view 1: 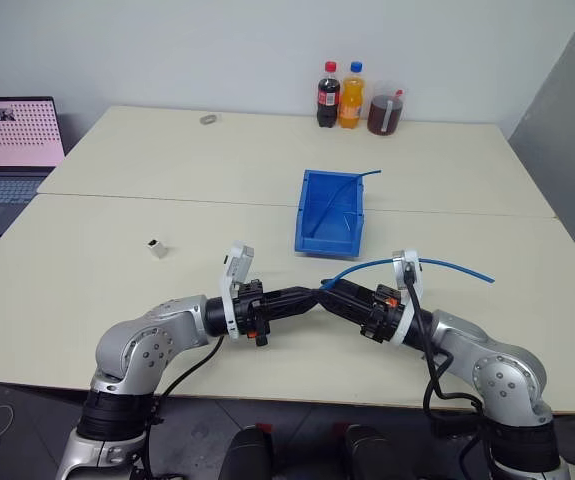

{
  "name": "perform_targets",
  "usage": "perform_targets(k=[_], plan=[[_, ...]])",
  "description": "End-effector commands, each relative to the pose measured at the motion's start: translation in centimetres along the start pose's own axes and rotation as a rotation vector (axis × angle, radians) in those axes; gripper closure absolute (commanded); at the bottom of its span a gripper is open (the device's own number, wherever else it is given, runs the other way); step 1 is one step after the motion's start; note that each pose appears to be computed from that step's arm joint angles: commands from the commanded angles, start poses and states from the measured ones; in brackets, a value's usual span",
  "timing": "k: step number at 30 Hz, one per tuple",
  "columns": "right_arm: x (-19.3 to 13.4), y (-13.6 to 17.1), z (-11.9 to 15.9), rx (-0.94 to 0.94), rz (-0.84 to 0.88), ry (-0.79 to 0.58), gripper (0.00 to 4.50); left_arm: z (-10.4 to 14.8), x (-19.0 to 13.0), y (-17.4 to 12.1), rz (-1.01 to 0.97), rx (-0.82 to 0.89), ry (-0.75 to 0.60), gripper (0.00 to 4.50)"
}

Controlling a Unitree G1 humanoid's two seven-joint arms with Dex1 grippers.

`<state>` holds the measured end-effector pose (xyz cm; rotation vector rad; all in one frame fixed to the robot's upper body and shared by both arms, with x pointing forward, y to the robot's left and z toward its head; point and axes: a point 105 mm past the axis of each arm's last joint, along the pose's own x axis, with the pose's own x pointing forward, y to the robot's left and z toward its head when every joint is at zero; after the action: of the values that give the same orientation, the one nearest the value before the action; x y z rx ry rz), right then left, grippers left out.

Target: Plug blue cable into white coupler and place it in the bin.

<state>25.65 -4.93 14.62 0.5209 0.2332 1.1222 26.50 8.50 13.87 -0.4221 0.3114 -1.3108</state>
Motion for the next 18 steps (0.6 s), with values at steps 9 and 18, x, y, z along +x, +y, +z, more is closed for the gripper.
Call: perform_targets(k=[9,18], plan=[[0.0,2.2,1.0,0.026,0.131,-0.027,4.35,0.6,-0.7,-0.9,-0.03,0.044,0.004,4.26],[0.0,2.5,0.7,0.04,0.141,-0.009,4.36,-0.4,-1.7,-0.6,-0.032,0.081,0.091,3.54]])
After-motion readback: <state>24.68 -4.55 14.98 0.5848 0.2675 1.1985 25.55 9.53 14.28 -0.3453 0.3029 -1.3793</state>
